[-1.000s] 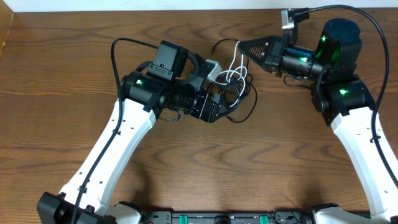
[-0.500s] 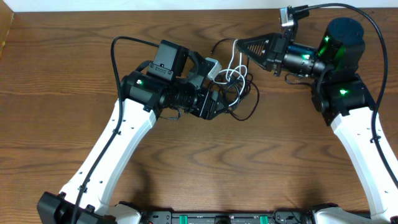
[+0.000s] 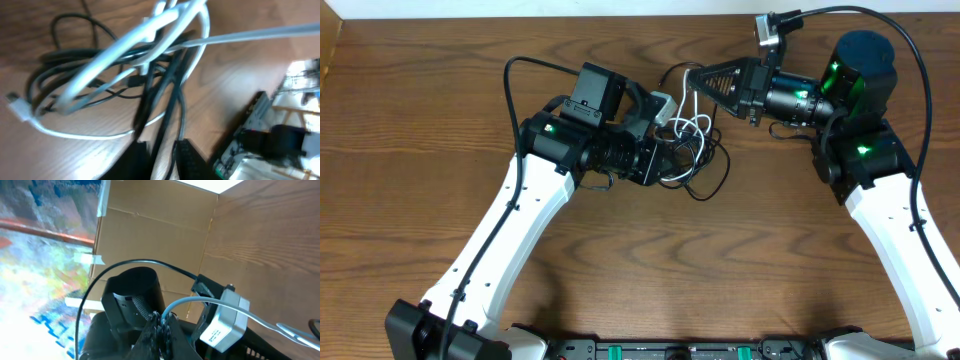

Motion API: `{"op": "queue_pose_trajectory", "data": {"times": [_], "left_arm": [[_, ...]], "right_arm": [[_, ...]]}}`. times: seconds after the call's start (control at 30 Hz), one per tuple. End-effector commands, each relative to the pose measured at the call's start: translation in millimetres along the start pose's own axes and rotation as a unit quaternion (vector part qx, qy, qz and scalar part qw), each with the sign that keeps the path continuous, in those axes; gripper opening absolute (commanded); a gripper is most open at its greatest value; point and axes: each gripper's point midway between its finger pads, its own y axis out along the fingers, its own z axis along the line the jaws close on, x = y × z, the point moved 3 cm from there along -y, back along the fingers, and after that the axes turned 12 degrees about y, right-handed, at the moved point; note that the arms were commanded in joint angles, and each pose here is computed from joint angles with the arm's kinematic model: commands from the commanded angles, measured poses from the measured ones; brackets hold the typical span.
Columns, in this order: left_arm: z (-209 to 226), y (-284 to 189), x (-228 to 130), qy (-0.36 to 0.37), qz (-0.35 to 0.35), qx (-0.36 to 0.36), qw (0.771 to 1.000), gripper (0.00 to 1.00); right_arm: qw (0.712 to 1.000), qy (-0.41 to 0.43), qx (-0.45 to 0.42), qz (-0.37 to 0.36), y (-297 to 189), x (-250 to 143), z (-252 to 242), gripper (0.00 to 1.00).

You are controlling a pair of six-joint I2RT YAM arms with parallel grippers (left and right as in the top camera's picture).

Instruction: Untangle cables

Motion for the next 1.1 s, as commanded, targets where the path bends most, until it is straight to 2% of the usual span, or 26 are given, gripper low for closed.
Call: {"op": "queue_pose_trajectory", "data": {"times": [0.0, 0.2, 0.3, 0.43, 0.5, 0.63, 0.73, 0.83, 0.93, 0.97, 1.07], "left_arm": [[24.0, 1.2, -8.5, -0.059, 0.018, 0.082, 0.995, 0.08], [61.5, -13.3, -31.7, -0.153, 0.049, 0.234, 0.959, 0.08], [72.6, -21.5, -40.8, -0.185, 0.057, 0.286, 0.939, 0.08], [81.1, -29.4, -48.5, -0.208, 0.062, 0.323, 0.921, 0.08], [85.5, -33.7, -52.3, -0.225, 0.063, 0.339, 0.911, 0.08], [91.1, -38.8, -56.0, -0.242, 0.063, 0.349, 0.903, 0.08], [96.7, -43.2, -57.2, -0.276, 0.049, 0.36, 0.89, 0.08], [100.2, -45.7, -57.9, -0.296, 0.041, 0.363, 0.882, 0.08], [101.5, -46.8, -58.3, -0.3, 0.04, 0.364, 0.881, 0.08], [101.5, -46.7, -58.3, -0.303, 0.039, 0.364, 0.88, 0.08], [99.0, -44.0, -56.4, -0.308, 0.035, 0.352, 0.883, 0.08]], "right_arm": [[0.998, -0.065, 0.003, -0.012, -7.6, 3.8, 8.4, 0.02], [0.995, -0.054, -0.049, -0.069, -28.4, 28.9, -17.8, 0.02], [0.99, -0.056, -0.082, -0.099, -39.6, 40.2, -32.2, 0.02], [0.963, -0.049, -0.194, -0.179, -66.4, 61.2, -75.4, 0.02], [0.925, -0.023, -0.292, -0.244, -94.3, 71.7, -108.9, 0.02], [0.826, 0.006, -0.452, -0.336, -151.1, 77.0, -150.4, 0.01], [0.763, 0.012, -0.525, -0.378, -181.9, 75.1, -162.2, 0.02], [0.721, 0.011, -0.564, -0.402, -200.1, 73.6, -165.5, 0.01], [0.722, 0.012, -0.565, -0.4, -200.1, 72.9, -166.2, 0.01], [0.732, 0.014, -0.558, -0.392, -195.6, 72.0, -166.5, 0.01], [0.788, 0.027, -0.51, -0.343, -170.6, 66.4, -165.7, 0.06]]}}
